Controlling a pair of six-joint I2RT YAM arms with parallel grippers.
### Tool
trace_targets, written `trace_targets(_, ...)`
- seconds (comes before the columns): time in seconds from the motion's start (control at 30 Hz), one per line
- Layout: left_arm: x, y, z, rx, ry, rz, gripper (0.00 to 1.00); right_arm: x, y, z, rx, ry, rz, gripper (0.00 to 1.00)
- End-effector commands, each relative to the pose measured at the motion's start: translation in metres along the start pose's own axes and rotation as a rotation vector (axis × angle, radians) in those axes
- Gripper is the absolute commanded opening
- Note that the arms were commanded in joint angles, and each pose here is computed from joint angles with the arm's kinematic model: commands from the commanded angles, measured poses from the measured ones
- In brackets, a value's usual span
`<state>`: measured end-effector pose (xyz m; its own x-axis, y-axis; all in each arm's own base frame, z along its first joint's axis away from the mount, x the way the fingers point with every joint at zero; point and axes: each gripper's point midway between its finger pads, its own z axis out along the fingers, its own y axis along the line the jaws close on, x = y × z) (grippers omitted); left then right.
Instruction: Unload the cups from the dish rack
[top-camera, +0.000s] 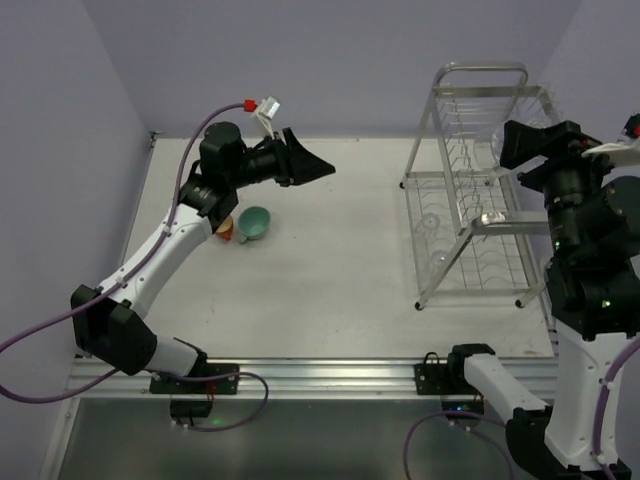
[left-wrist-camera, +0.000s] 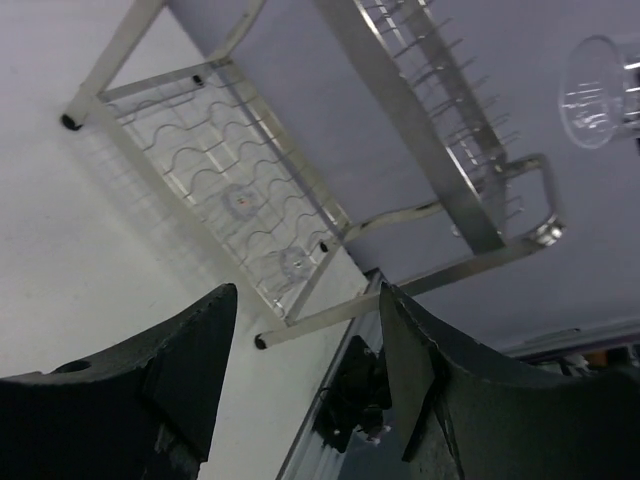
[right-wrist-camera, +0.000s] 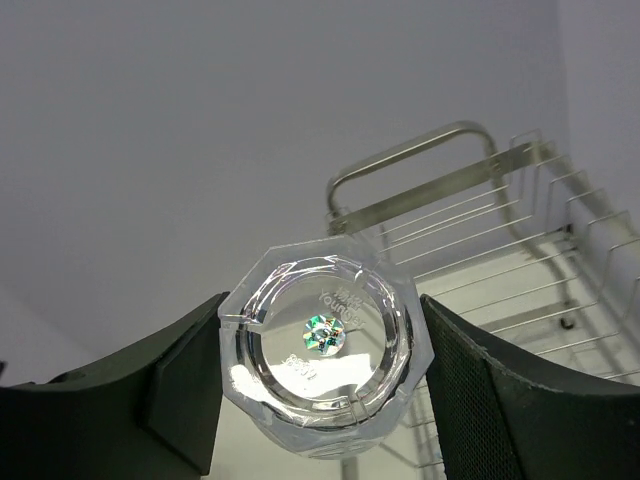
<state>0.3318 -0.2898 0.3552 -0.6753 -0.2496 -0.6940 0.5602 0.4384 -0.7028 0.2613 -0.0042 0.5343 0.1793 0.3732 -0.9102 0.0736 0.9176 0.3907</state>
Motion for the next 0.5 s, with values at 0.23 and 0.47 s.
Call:
trace_targets(0.23,-0.006,-0.147,-0.041,0.731,-0.085,-0.084,0.66,0.053,0.083,-0.036,-0.452,0.234,0.478,0.0)
trace_targets(0.47,0.008,-0.176,-0.04,0.794,-0.131,-0.028,0.9,0.076,0.108,-0.044,-0.577,0.329,0.619,0.0)
